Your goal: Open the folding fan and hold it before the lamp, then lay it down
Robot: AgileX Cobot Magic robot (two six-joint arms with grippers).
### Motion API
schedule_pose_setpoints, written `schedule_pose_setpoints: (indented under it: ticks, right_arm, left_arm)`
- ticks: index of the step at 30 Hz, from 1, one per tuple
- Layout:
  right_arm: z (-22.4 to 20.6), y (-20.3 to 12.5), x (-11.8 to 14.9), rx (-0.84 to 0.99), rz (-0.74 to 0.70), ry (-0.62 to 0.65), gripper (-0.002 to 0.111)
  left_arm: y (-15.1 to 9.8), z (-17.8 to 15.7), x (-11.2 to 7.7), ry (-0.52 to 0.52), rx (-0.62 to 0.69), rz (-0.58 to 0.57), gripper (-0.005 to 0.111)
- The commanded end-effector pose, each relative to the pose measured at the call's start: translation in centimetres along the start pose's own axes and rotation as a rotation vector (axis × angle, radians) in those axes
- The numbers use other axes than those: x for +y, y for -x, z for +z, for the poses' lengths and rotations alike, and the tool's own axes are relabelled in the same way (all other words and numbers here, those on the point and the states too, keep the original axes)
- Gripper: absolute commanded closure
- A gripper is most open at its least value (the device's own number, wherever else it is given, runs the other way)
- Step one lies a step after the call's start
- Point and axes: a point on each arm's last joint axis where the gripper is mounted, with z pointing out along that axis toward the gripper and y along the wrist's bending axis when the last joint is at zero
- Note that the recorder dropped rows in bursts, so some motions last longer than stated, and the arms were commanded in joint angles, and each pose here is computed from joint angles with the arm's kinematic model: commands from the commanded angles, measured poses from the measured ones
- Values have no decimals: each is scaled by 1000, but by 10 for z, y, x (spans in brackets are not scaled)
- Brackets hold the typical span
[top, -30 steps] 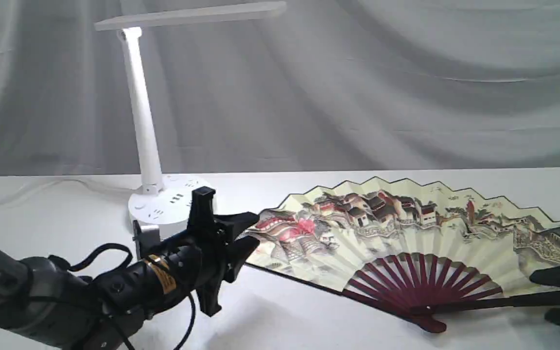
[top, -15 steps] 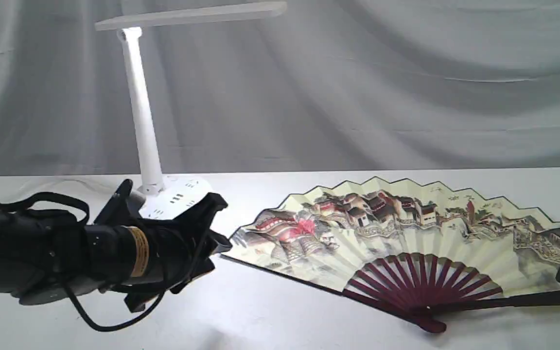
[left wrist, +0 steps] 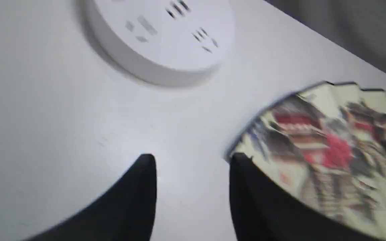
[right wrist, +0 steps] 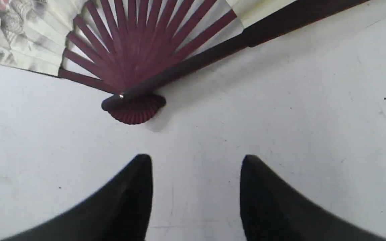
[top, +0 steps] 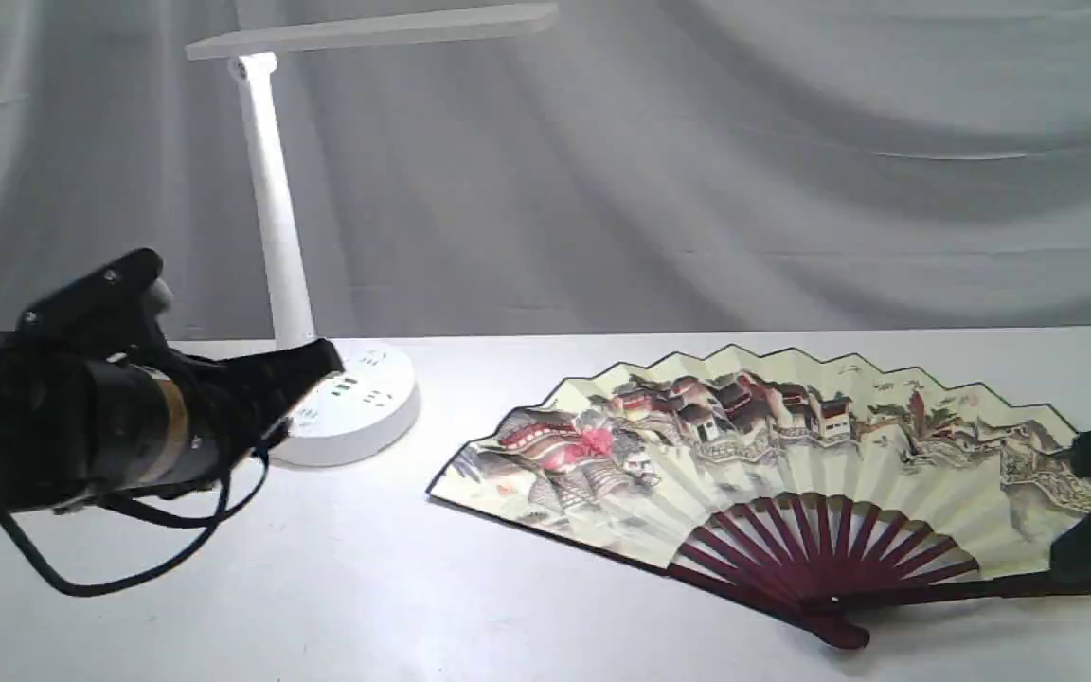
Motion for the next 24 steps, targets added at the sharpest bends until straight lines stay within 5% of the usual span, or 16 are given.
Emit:
schedule_pose_setpoints:
  ticks: [1,6,11,18,24]
  right_arm:
    - [2,-1,9,1,-80,-24,67]
    - [5,1,25,23,-273,-94,77]
    - [-3,11,40,51,-387,-167,87]
    - [-5,15,42,36,-362,-182,88]
    - [-5,14,44,38,-332,-152,88]
  left_arm:
    - [15,-15,12,158,-71,198,77]
    - [21,-32,32,380,-20,389,105]
    - [14,-40,40,346,202,576,107]
    - [12,-52,70,256,517,506,107]
    - [30,-67,96,226,541,374,107]
